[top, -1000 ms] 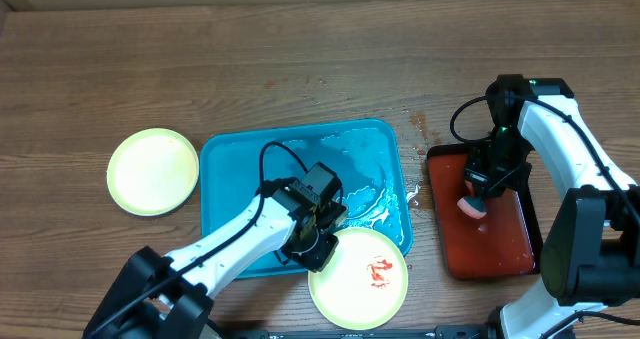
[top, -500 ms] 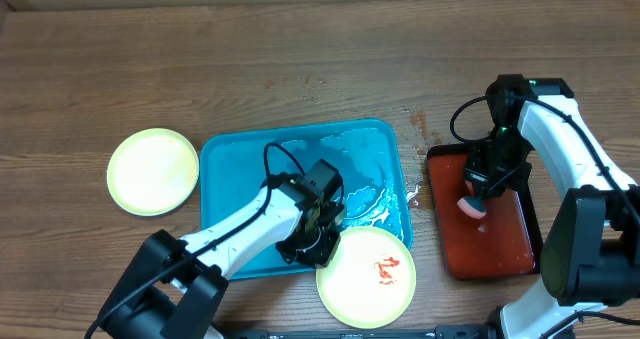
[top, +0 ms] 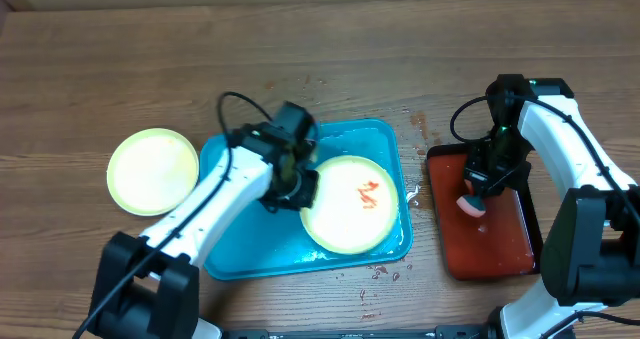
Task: Clean dirty plates on tray and stack at the side
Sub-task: 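Grip the second yellow plate rim with the left gripper and pull it up, then carry the sponge with the right gripper onto the second yellow plate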
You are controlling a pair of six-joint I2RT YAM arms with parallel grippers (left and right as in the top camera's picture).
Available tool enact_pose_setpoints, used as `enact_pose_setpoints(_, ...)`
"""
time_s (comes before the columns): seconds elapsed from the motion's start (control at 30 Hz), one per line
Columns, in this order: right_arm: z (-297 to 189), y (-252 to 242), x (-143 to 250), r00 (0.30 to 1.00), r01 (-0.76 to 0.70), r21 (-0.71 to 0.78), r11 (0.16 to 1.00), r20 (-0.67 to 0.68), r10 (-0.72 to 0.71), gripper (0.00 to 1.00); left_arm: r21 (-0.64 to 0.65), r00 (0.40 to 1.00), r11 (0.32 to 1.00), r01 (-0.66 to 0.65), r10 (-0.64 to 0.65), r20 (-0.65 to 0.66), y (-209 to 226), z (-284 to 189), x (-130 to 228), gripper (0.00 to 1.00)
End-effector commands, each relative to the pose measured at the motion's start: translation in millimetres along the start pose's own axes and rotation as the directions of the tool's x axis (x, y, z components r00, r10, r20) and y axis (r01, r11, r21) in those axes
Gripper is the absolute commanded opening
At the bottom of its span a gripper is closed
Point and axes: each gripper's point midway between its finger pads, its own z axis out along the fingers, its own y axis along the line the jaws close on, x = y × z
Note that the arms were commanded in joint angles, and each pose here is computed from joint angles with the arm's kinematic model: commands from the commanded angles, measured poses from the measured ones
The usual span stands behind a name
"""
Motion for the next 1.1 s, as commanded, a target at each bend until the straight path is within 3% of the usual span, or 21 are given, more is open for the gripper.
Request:
enact_pose_setpoints(0.0,-6.3,17.0,1.2,0.997,0.075,-0.1,0.992,0.013,-0.074,0.04,-0.031,0.994,0.994,0.103,-0.104,-0.021,39.5,7.2,-9.5,0.04)
enact_pose_setpoints(0.17,-6.0,31.2,-1.7,0.985,0.165,-0.104,0.981,0.056,-0.16,0.04,0.029,0.99,0.995,0.098,-0.095,-0.109,54.6,28.2,-6.1,0.04)
enact_pose_setpoints(0.3,-4.8,62.0,4.1,0.944,0.32,-0.09,0.943,0.112,-0.31,0.04,0.022,0.979,0.998,0.065,-0.06,-0.193,54.9,50.6,4.1,0.04)
enact_pose_setpoints(0.43,-5.4,141.5,23.7,0.798,0.573,-0.057,0.817,0.265,-0.541,0.04,0.013,0.969,1.0,0.007,-0.003,-0.245,41.8,72.9,11.4,0.04)
enact_pose_setpoints(0.73,1.0,206.4,73.9,0.579,0.793,-0.027,0.608,0.34,-0.741,0.04,0.008,0.972,0.998,0.059,-0.056,-0.229,41.1,74.6,6.7,0.04)
enact_pose_setpoints(0.8,3.5,208.1,78.5,0.599,0.775,-0.013,0.632,0.337,-0.726,0.04,0.005,0.971,0.997,0.072,-0.069,-0.228,41.8,74.5,6.3,0.04)
enact_pose_setpoints(0.93,4.5,212.6,82.9,0.72,0.669,-0.089,0.738,0.327,-0.613,0.04,0.005,0.972,0.997,0.071,-0.068,-0.226,41.8,74.5,5.9,0.04)
enact_pose_setpoints(1.07,9.2,232.3,105.4,0.769,0.639,-0.268,0.722,0.253,-0.587,0.04,0.006,0.972,0.997,0.071,-0.068,-0.224,41.7,74.6,5.5,0.04)
